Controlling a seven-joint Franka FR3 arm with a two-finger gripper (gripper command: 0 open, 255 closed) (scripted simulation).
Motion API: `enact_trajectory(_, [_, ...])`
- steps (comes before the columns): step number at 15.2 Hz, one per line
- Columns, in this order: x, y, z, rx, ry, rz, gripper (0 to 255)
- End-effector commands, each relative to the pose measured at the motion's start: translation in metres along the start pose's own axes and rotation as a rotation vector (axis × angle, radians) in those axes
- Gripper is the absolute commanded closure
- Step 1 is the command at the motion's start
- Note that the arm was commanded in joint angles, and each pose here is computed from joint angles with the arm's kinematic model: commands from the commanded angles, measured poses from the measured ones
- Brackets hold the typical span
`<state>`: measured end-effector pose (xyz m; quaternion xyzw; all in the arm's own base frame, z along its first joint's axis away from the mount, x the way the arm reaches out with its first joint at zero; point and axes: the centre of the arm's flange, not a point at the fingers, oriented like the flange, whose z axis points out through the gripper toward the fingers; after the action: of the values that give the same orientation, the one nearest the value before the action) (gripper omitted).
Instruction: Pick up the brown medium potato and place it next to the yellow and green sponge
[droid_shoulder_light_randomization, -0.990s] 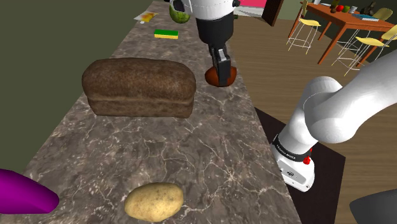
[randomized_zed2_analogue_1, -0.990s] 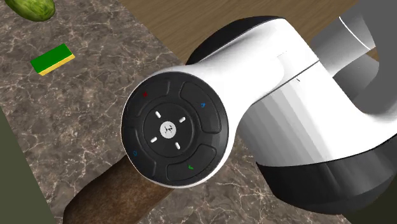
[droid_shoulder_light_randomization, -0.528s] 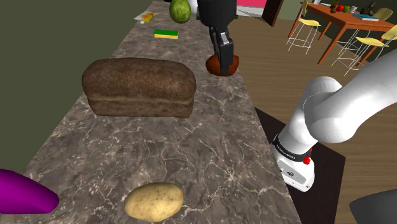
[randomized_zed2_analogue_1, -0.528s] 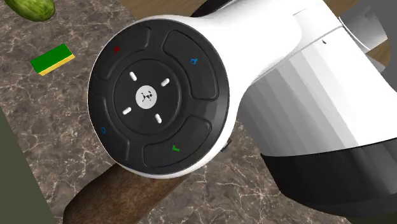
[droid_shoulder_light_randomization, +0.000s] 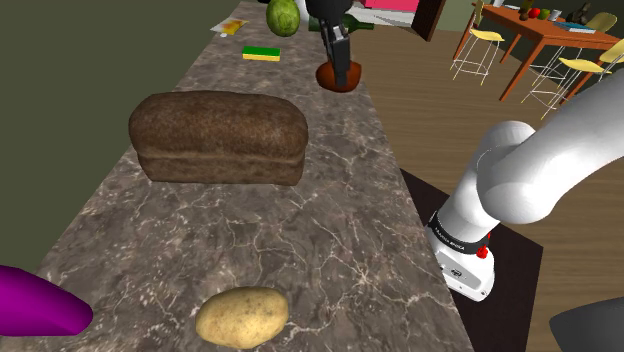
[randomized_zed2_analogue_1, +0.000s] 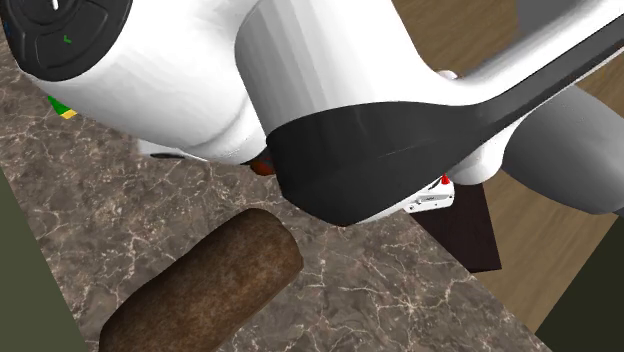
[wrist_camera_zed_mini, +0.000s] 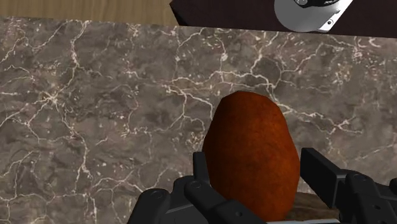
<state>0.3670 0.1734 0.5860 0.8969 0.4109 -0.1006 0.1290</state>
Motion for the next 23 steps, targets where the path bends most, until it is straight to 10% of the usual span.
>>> enact_trajectory(1, [0.003,0.028,0.004,-0.001,0.0,-0.001,255])
enact_trajectory(23, [0.009,0.315,0.046,-0.001,0.0,-0.001,255])
